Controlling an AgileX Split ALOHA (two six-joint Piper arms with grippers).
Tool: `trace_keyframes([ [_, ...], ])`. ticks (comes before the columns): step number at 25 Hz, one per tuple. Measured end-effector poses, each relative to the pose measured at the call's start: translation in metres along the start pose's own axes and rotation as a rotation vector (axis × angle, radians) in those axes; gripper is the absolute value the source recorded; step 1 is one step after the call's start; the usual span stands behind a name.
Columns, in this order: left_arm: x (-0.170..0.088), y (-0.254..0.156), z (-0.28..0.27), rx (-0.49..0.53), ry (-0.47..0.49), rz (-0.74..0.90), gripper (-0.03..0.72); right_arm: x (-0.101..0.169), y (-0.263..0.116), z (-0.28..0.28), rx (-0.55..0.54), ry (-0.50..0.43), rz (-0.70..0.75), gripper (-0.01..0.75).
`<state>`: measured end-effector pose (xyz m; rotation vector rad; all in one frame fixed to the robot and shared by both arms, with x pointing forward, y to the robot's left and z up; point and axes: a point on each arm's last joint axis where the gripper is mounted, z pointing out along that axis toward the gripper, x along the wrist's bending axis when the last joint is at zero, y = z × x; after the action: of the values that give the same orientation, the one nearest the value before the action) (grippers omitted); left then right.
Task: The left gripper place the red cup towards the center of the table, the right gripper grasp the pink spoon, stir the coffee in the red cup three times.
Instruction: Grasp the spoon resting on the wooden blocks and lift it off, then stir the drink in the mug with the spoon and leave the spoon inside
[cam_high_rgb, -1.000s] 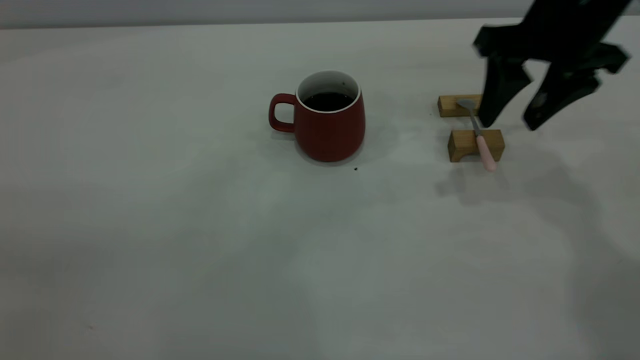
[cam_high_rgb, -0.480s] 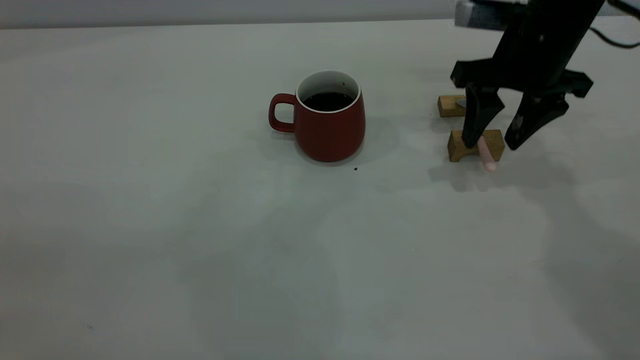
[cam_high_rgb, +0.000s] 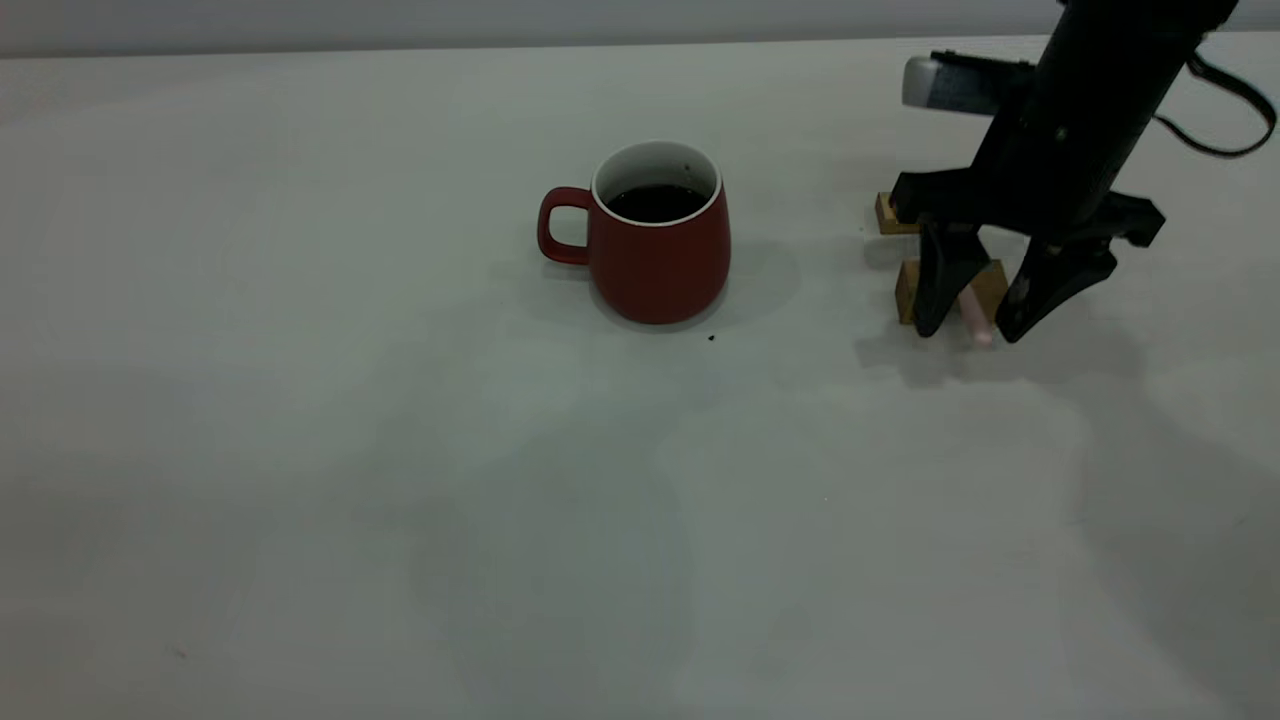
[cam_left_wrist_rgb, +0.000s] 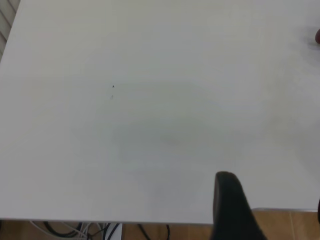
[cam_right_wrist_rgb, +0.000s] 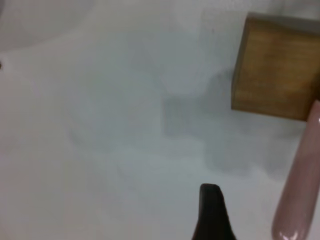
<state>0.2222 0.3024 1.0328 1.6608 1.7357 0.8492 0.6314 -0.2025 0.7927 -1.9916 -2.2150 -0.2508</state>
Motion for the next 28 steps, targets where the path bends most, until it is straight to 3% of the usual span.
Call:
trace_keyframes([
  [4, 0.000, 0.000, 0.000, 0.000, 0.000, 0.000, 0.478, -0.002, -0.001, 0.008, 0.008, -0.004, 0.001, 0.577],
  [8, 0.000, 0.000, 0.000, 0.000, 0.000, 0.000, 0.478, -0.002, 0.001, 0.007, -0.011, -0.008, 0.001, 0.504],
  [13, 0.000, 0.000, 0.000, 0.000, 0.000, 0.000, 0.478, -0.002, 0.001, 0.008, -0.011, -0.007, 0.002, 0.348],
  [18, 0.000, 0.000, 0.000, 0.000, 0.000, 0.000, 0.478, -0.003, 0.000, 0.009, -0.002, -0.008, 0.000, 0.139],
  [24, 0.000, 0.000, 0.000, 0.000, 0.000, 0.000, 0.478, 0.002, 0.003, -0.017, -0.024, -0.018, -0.014, 0.142],
  [28, 0.000, 0.000, 0.000, 0.000, 0.000, 0.000, 0.478, 0.024, 0.006, -0.065, -0.079, 0.058, -0.008, 0.142],
])
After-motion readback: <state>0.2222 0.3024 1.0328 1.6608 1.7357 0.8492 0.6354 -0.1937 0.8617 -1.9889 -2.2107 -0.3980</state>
